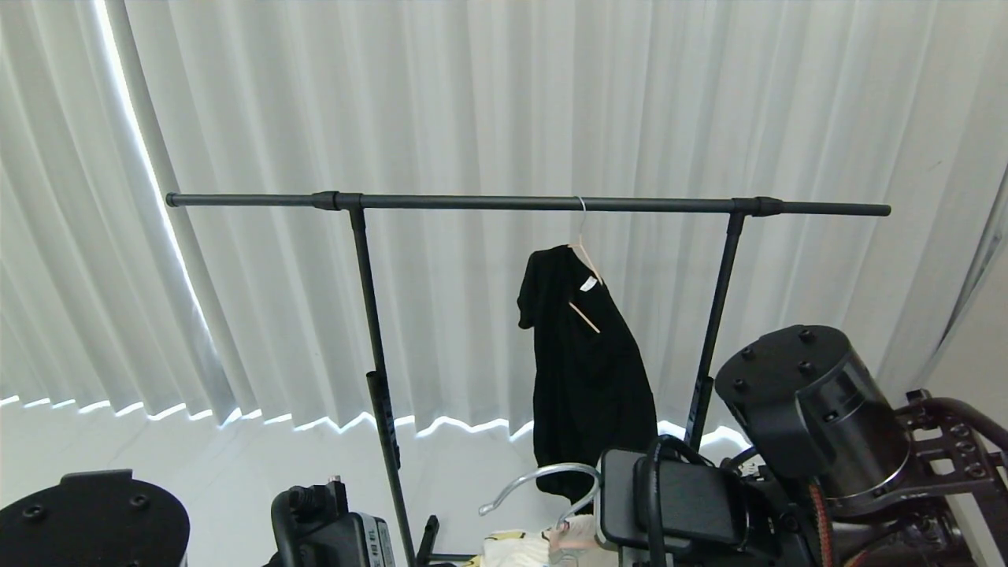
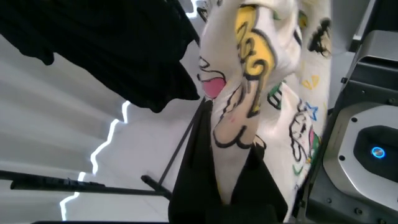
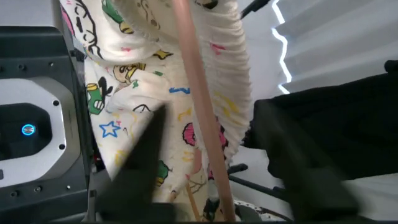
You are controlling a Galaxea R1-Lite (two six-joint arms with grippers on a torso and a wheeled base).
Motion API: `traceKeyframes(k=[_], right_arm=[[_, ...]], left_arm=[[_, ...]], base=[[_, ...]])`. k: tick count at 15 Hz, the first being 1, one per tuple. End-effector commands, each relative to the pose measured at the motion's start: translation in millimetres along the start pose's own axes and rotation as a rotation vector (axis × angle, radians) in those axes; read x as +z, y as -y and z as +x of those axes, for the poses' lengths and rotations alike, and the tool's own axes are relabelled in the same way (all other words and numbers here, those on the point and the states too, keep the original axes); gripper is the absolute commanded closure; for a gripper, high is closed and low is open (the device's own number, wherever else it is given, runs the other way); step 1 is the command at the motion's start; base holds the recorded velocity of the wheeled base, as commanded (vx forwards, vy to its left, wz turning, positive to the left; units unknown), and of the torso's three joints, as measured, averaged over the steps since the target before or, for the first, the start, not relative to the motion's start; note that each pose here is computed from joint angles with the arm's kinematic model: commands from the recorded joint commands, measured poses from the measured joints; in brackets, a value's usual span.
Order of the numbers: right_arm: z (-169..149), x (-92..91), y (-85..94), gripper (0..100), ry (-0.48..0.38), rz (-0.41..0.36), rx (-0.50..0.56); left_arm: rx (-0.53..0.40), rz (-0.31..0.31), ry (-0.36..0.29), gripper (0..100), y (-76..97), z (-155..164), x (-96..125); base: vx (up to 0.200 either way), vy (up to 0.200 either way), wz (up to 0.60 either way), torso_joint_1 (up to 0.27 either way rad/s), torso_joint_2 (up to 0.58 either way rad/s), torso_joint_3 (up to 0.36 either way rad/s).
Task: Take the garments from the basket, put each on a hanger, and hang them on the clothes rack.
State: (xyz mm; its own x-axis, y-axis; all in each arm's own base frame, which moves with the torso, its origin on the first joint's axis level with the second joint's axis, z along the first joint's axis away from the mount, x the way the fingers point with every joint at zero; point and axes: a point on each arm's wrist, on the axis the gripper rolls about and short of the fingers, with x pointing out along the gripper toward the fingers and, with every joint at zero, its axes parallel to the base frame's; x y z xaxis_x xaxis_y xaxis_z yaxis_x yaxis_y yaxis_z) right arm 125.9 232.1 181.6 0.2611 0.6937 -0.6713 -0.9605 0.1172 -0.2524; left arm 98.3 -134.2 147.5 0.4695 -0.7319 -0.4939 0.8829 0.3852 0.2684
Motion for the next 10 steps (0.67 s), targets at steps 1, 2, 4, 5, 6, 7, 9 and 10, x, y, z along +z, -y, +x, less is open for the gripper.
traceKeyframes(k=[1, 2, 4, 5, 6, 7, 9, 10], right_arm=[[1.5, 0.5, 0.5, 100, -0.003, 0.0, -0.003], [1.0, 1.6, 1.4, 100, -0.006, -0.001, -0.024], [0.1, 3.5, 2.8, 100, 0.005, -0.001, -0.037], [0.0, 4.7, 3.9, 100, 0.018, -0.003, -0.046], [0.4, 6.4, 4.8, 100, 0.034, -0.005, -0.054], [0.7, 8.4, 5.8, 100, 0.053, -0.008, -0.063], [0.1, 11.6, 7.3, 100, 0.088, -0.015, -0.082], [-0.7, 12.5, 7.2, 100, 0.101, -0.017, -0.087]], left_arm=[[0.002, 0.0, 0.005, 100, 0.0, -1.4, 0.0], [0.001, 0.0, 0.002, 100, 0.3, -1.4, -0.9], [0.008, -0.001, -0.002, 100, 0.3, -1.4, -1.4], [0.019, -0.001, -0.006, 100, 0.0, -1.4, -1.5], [0.026, -0.001, -0.009, 100, -0.1, -1.4, -1.5], [0.029, -0.001, -0.011, 100, 0.0, -1.4, -2.0], [0.033, -0.004, -0.013, 0, -0.5, -1.4, -2.1], [0.04, -0.006, -0.009, 0, -1.3, -1.4, -1.7]], base=[[0.0, 0.0, 0.0, 0.0, 0.0, 0.0], [0.0, 0.0, 0.0, 0.0, 0.0, 0.0], [0.0, 0.0, 0.0, 0.0, 0.0, 0.0], [0.0, 0.0, 0.0, 0.0, 0.0, 0.0], [0.0, 0.0, 0.0, 0.0, 0.0, 0.0], [0.0, 0.0, 0.0, 0.0, 0.0, 0.0], [0.0, 0.0, 0.0, 0.0, 0.0, 0.0], [0.0, 0.0, 0.0, 0.0, 0.0, 0.0]])
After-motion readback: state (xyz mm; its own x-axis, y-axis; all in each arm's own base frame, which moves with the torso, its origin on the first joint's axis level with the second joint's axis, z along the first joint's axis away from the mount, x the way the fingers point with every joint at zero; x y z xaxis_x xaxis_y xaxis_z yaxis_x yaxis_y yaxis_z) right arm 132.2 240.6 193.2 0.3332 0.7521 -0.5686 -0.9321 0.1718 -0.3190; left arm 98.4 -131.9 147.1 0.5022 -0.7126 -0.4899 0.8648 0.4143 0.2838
